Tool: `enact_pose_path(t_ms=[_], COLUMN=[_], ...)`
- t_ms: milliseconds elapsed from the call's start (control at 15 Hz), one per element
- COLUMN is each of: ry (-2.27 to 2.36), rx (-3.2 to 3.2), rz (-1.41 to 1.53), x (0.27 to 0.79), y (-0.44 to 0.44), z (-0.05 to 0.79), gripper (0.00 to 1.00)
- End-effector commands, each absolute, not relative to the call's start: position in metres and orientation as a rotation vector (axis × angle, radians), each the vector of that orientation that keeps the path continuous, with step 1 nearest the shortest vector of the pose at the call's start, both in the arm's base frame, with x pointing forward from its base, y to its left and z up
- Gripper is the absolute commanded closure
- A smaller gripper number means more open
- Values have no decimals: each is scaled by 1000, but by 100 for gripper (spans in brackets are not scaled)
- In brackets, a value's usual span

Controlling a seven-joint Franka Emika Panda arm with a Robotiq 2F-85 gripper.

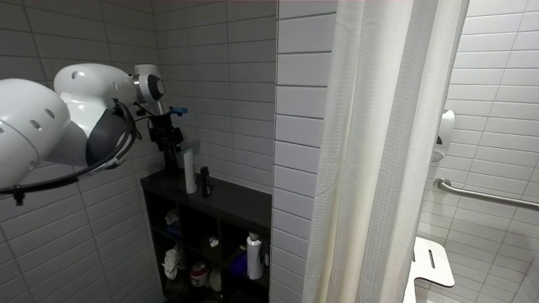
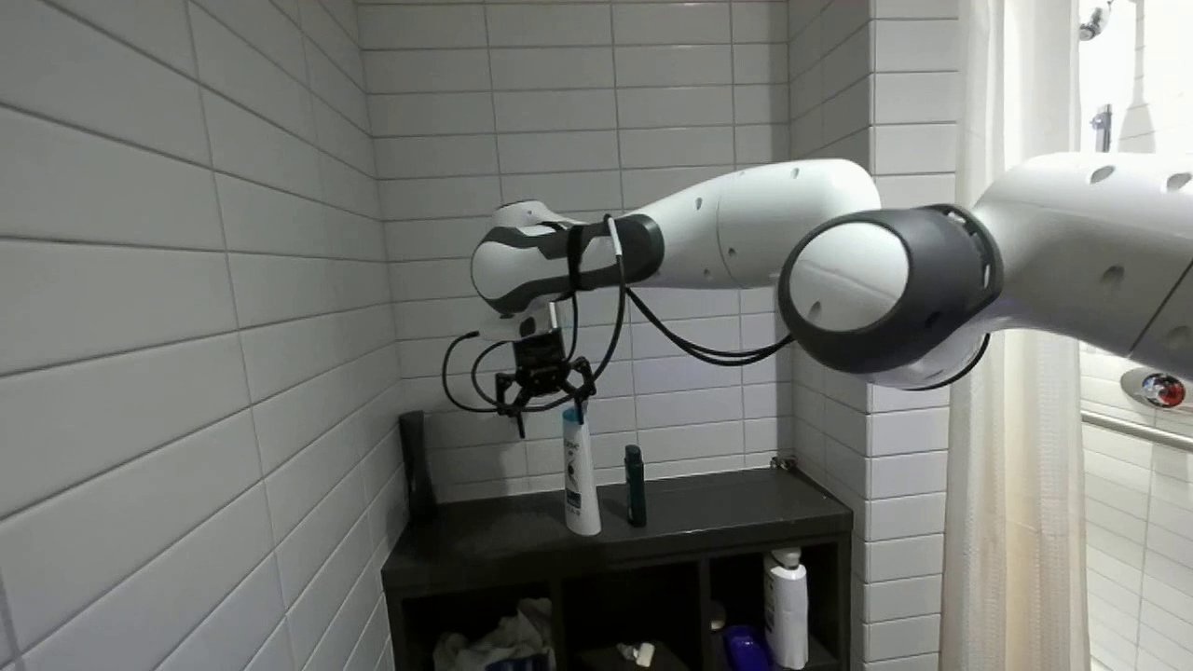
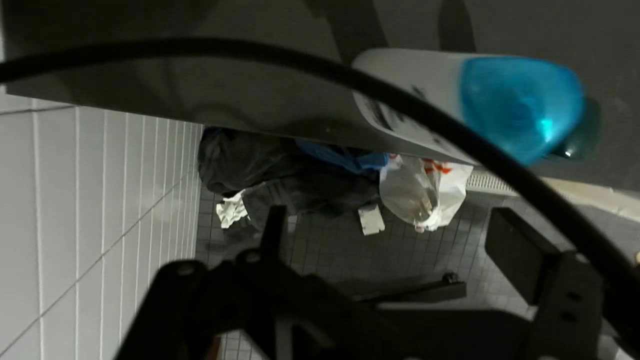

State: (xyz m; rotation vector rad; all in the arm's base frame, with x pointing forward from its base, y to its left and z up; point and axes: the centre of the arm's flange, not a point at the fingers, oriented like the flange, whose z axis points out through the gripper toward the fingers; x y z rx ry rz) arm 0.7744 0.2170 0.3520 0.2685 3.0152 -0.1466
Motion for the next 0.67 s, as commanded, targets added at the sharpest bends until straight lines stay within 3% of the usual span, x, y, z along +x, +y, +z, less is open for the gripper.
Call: enact_pose_path(t_ms=[0,200,600], ry=[2910,2891,2885], rx=[-2,1,-9], rz=[-170,-190,-187], x=[759,764,763], y=[206,275,267], z=[360,362,369], gripper=[0,0,0])
